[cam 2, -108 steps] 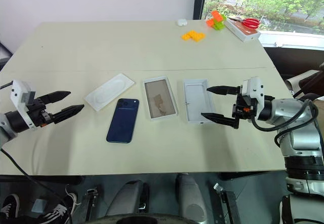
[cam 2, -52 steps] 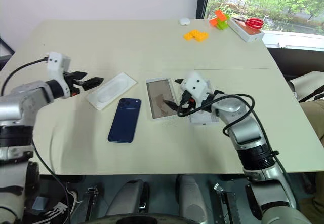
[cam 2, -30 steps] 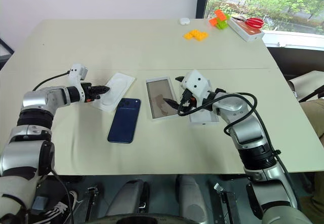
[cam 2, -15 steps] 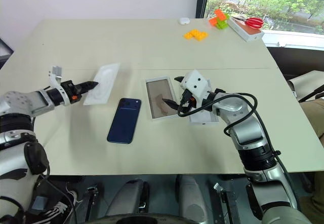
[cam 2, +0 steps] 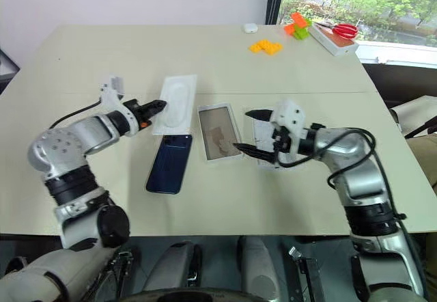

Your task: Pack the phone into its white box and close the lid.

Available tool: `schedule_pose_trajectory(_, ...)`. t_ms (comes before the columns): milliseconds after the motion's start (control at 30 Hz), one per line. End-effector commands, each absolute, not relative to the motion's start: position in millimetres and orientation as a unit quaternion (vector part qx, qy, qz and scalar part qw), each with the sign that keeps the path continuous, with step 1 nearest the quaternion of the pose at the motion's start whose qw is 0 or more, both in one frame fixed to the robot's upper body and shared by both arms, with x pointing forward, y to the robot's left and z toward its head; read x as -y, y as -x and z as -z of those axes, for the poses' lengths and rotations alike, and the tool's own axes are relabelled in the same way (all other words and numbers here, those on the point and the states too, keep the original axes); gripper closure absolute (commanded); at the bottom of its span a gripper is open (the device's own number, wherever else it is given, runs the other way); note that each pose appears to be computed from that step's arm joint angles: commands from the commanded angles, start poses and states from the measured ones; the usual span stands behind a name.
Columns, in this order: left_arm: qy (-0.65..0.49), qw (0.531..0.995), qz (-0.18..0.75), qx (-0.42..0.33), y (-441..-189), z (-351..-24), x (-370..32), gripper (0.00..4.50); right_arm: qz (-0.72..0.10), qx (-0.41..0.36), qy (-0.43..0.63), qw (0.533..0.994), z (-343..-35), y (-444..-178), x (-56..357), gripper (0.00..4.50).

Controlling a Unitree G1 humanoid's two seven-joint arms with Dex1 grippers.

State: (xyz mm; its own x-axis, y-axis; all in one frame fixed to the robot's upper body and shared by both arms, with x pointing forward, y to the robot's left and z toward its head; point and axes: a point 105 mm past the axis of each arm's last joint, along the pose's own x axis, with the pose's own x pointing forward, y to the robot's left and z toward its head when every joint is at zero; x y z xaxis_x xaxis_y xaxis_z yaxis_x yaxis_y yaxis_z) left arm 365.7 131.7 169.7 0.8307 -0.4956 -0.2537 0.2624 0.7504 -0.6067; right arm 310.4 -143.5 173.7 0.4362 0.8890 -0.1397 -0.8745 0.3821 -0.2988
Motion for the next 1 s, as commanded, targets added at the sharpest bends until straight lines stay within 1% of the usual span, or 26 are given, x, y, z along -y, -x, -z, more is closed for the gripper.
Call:
schedule_pose_trajectory(33,0.252,0.926,0.162,-0.231,-359,-157,-123,4.48,-0.524,0.045,0.189,0.83,-184,-312,157,0.0)
schedule_pose_trajectory(167,0.237,0.932,0.122,-0.244,-355,-144,-113,4.48,-0.525,0.053,0.188,0.829,-186,-313,156,0.0)
schedule_pose_trajectory(233,0.261,0.926,0.107,-0.252,-353,-137,-108,4.48,-0.525,0.058,0.184,0.829,-188,-313,154,0.0)
schedule_pose_trajectory(333,0.269,0.926,0.096,-0.247,-356,-136,-102,4.48,-0.525,0.059,0.183,0.829,-188,-313,153,0.0)
schedule_pose_trajectory(433,0.27,0.926,0.114,-0.239,-359,-140,-87,4.48,-0.526,0.061,0.182,0.828,-188,-313,150,0.0)
schedule_pose_trajectory(533,0.266,0.932,0.111,-0.219,-364,-148,-83,4.48,-0.527,0.064,0.183,0.828,-188,-312,148,0.0)
schedule_pose_trajectory(700,0.273,0.927,0.117,-0.229,-366,-144,-70,4.48,-0.525,0.067,0.18,0.829,-189,-312,147,0.0)
schedule_pose_trajectory(800,0.268,0.925,0.14,-0.23,-364,-148,-61,4.48,-0.526,0.069,0.179,0.829,-189,-312,145,0.0)
schedule_pose_trajectory(1000,0.261,0.924,0.153,-0.235,-361,-146,-64,4.48,-0.523,0.07,0.18,0.83,-189,-314,146,0.0)
